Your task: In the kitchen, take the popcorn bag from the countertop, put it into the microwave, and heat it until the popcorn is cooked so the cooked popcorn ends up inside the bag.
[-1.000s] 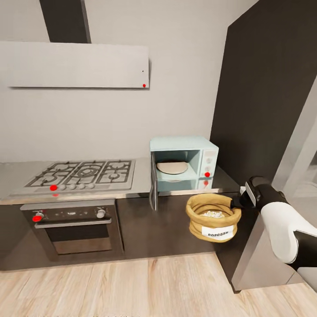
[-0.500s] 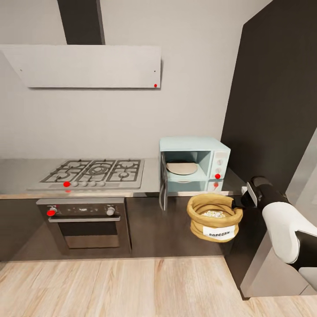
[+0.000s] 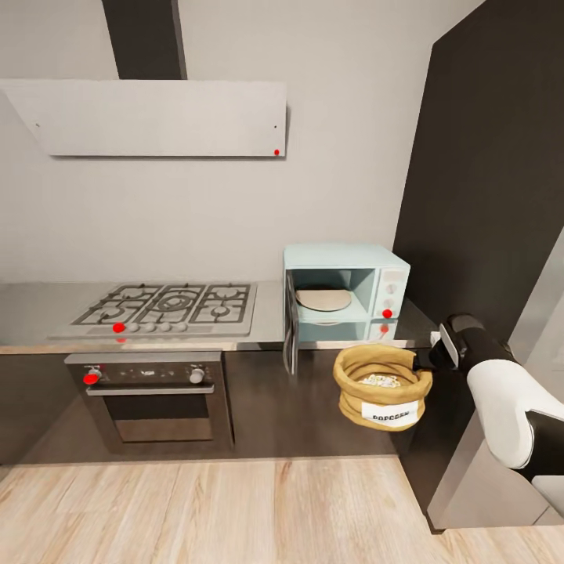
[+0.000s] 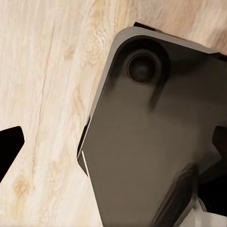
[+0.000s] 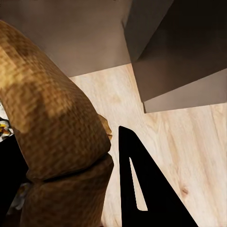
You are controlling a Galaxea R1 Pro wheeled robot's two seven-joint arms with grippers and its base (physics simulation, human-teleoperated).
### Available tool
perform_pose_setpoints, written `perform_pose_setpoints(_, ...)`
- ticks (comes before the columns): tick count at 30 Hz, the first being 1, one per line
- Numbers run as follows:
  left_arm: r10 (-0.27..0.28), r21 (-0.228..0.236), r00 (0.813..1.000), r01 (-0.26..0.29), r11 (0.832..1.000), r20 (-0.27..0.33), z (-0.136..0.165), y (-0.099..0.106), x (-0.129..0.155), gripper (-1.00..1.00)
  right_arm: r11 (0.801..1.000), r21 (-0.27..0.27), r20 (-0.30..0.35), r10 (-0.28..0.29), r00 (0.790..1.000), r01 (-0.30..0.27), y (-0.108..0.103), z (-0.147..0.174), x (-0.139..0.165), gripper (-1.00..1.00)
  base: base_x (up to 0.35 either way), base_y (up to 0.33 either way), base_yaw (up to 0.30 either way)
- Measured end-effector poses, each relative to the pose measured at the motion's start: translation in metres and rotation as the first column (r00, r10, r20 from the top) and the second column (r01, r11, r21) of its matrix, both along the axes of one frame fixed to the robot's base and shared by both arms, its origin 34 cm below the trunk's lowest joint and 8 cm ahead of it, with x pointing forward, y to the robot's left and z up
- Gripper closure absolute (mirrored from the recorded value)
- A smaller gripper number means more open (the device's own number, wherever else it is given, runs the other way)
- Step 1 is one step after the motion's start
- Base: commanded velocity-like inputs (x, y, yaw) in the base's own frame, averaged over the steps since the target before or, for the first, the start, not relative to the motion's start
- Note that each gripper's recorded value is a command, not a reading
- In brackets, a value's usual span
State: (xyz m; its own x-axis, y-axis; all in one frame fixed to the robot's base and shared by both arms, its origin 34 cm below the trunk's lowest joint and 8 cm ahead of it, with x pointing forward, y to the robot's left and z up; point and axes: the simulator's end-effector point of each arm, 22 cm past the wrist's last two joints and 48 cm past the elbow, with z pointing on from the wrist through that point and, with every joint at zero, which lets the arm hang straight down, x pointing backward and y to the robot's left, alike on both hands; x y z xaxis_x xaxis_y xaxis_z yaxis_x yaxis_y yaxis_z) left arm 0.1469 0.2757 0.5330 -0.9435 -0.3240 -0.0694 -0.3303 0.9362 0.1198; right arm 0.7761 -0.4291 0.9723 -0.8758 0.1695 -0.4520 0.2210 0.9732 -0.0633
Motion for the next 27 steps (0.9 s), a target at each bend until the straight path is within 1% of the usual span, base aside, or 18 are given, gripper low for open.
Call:
perform_pose_setpoints(3, 0.001, 0.000, 1.000, -0.001, 1.000, 0.001, 0.000, 0.000, 0.000, -1.00, 1.000, -0.007, 0.007, -0.001, 1.000, 0.001, -0.002, 0.003, 0.001, 1.00, 0.000, 0.000, 0.000)
perform_pose_setpoints(5, 0.000, 0.000, 1.000, 0.000, 1.000, 0.001, 0.000, 0.000, 0.000, -1.00, 1.000, -0.022, 0.009, -0.001, 1.000, 0.001, -0.005, 0.005, 0.002, 1.00, 0.000, 0.000, 0.000)
perform_pose_setpoints(10, 0.001, -0.001, 1.000, -0.001, 1.000, 0.001, 0.000, -0.001, 0.000, -1.00, 1.000, -0.026, 0.013, -0.004, 1.000, 0.004, -0.007, 0.007, 0.002, 1.00, 0.000, 0.000, 0.000)
perform_pose_setpoints(11, 0.001, -0.001, 1.000, -0.001, 1.000, 0.001, 0.000, -0.001, 0.000, -1.00, 1.000, -0.030, 0.024, -0.006, 1.000, 0.007, -0.008, 0.012, 0.004, 1.00, 0.000, 0.000, 0.000)
perform_pose_setpoints(12, 0.001, -0.001, 1.000, -0.001, 1.000, 0.002, 0.000, -0.001, 0.000, -1.00, 0.999, -0.041, 0.054, -0.010, 0.998, 0.013, -0.012, 0.023, 0.009, 1.00, 0.000, 0.000, 0.000)
perform_pose_setpoints(14, 0.001, -0.001, 1.000, -0.001, 1.000, 0.001, 0.000, -0.001, 0.000, -1.00, 0.999, -0.048, 0.078, -0.013, 0.997, 0.017, -0.014, 0.033, 0.013, 1.00, 0.000, 0.000, 0.000)
perform_pose_setpoints(25, 0.000, -0.001, 1.000, 0.000, 1.000, 0.001, 0.000, -0.001, 0.000, -1.00, 0.998, -0.058, 0.094, -0.016, 0.995, 0.021, -0.015, 0.041, 0.017, 1.00, 0.000, 0.000, 0.000)
perform_pose_setpoints(27, 0.000, -0.001, 1.000, 0.000, 1.000, 0.001, 0.000, -0.001, 0.000, -1.00, 0.998, -0.054, 0.111, -0.013, 0.994, 0.019, -0.012, 0.052, 0.023, 1.00, 0.000, 0.000, 0.000)
